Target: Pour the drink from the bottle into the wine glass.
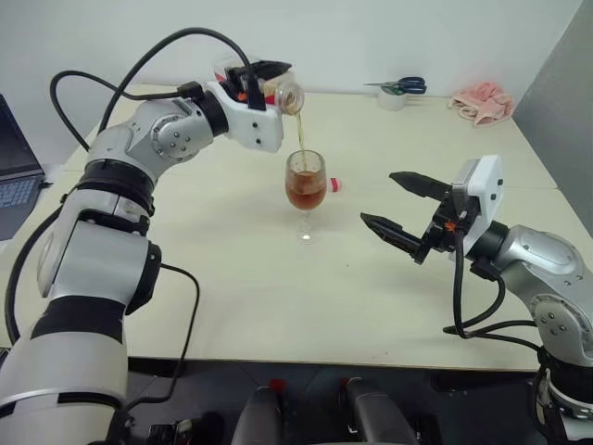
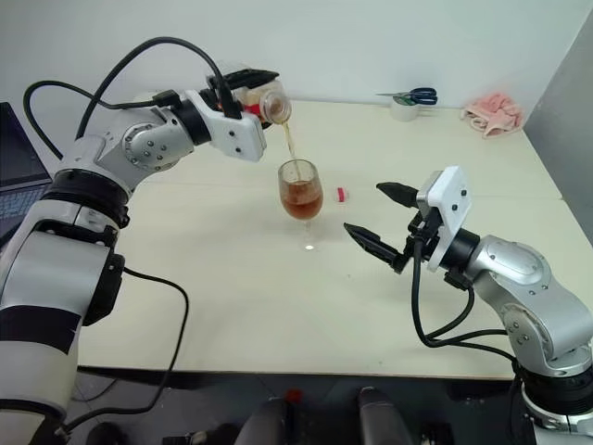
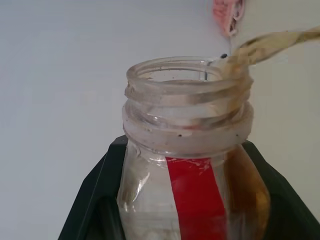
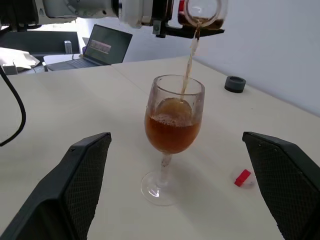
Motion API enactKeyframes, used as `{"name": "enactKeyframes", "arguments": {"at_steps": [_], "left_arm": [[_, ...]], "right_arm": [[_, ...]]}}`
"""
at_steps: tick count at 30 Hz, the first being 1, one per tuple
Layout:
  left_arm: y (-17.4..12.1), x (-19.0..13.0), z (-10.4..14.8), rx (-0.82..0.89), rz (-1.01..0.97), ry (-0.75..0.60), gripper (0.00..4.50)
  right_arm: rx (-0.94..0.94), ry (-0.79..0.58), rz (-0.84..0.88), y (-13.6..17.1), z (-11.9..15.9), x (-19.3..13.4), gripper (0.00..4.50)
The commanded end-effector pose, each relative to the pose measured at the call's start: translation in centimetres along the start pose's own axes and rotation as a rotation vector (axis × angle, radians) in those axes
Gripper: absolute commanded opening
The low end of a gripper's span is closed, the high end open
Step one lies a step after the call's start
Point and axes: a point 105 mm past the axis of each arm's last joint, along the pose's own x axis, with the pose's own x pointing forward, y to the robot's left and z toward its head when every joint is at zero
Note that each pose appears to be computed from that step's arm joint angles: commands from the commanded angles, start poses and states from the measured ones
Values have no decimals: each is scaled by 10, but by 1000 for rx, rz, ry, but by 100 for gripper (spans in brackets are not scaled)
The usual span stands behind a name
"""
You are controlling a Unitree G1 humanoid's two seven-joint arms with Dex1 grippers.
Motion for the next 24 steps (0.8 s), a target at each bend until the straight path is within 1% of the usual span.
{"name": "enactKeyframes", "arguments": {"at_steps": [1, 4, 6, 7, 9, 11, 13, 14, 16, 20, 24], "left_arm": [[13, -11, -10, -167, 62, 21, 211], [16, -23, -23, -322, 109, 50, 210], [20, -34, -35, -470, 181, 72, 210], [20, -37, -37, -516, 202, 76, 210], [24, -56, -59, -722, 341, 133, 210], [21, -73, -73, -857, 433, 188, 210], [8, -97, -92, -1005, 551, 286, 210], [0, -108, -97, -1062, 602, 319, 210], [-15, -126, -103, -1136, 676, 379, 210], [-48, -144, -102, -1170, 704, 491, 210], [-70, -157, -99, -1227, 733, 538, 210]], "right_arm": [[-54, -60, 33, 2, 20, 3, 450], [-69, -109, 63, 0, 35, 10, 450], [-85, -141, 85, -1, 48, 17, 450], [-88, -147, 90, -2, 52, 19, 450], [-105, -160, 92, -6, 66, 35, 450], [-109, -159, 118, -5, 75, 48, 450], [-113, -145, 205, 7, 80, 62, 450], [-122, -128, 246, 13, 80, 68, 450], [-127, -94, 291, 20, 77, 80, 450], [-133, -49, 357, 32, 69, 97, 450], [-127, -17, 387, 40, 62, 110, 450]]}}
